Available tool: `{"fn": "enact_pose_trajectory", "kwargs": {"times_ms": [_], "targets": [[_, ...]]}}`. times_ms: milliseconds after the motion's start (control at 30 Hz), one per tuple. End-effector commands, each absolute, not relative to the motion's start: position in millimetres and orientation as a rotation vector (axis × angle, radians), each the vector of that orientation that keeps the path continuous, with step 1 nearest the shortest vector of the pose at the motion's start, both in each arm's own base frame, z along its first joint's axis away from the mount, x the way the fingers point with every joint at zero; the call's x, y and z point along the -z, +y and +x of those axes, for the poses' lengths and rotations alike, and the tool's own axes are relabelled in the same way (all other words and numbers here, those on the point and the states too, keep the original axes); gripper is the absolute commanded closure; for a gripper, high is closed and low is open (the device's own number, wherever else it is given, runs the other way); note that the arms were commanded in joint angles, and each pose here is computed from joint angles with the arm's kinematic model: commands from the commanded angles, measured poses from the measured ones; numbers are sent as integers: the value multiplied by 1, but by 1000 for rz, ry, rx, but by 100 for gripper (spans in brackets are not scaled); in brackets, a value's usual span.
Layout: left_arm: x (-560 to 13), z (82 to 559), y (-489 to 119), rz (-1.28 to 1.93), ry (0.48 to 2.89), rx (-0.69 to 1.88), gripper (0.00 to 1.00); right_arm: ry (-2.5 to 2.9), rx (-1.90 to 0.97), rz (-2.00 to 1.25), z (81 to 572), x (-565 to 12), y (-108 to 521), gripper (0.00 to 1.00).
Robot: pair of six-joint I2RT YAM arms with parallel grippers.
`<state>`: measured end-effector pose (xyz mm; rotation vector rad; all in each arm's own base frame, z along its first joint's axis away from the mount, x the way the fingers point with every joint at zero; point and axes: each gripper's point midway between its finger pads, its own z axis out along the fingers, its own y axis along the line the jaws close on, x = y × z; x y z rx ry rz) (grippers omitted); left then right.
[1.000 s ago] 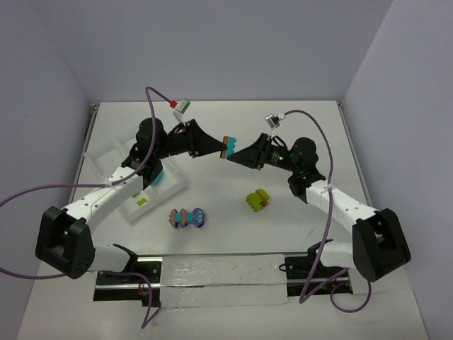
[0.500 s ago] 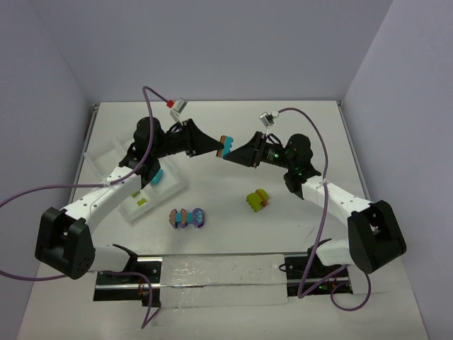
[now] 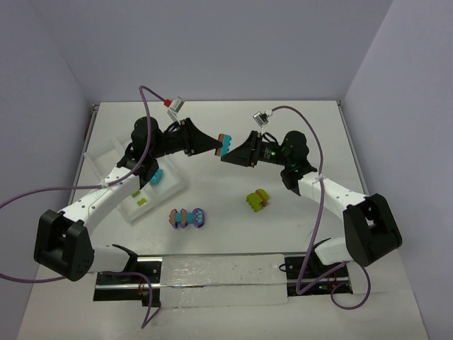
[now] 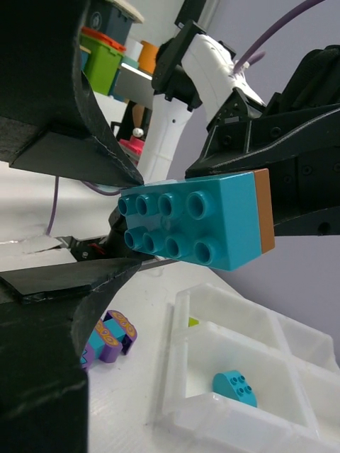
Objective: Sort the legos into containers by color
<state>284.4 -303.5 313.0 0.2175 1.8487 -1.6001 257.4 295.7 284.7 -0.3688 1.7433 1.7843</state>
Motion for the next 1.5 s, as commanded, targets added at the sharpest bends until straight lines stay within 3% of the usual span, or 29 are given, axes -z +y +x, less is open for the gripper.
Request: {"fn": "enact_pose_trajectory", "kwargs": {"times_ms": [0, 233, 533, 867, 1067, 1167, 1233, 1367, 1400, 1467], "targets": [[-350, 279, -298, 265, 1715, 1603, 100, 1660, -1799, -465, 252, -306, 300, 47], [-350, 278, -298, 270, 1715, 1601, 100, 1650, -1801, -465, 253, -310, 300, 44], [-350, 276, -296, 276, 1712, 1596, 100, 1624, -1796, -482, 256, -320, 301, 34], [-348, 274, -295, 276, 1712, 1599, 100, 1584, -1789, -512, 259, -336, 302, 36], [-349, 274, -295, 277, 1710, 1595, 100, 1573, -1784, -514, 259, -338, 302, 57], [-349, 274, -294, 274, 1711, 1590, 100, 1577, -1784, -502, 259, -336, 301, 76], [-349, 274, -294, 271, 1711, 1588, 100, 1581, -1783, -489, 260, -333, 300, 99], [-352, 274, -294, 270, 1705, 1593, 100, 1584, -1796, -476, 258, -328, 299, 100], [-352, 275, -294, 270, 1714, 1590, 95, 1586, -1800, -473, 257, -327, 299, 100], [-350, 275, -296, 284, 1734, 1592, 58, 1585, -1802, -470, 257, -326, 299, 100]]}}
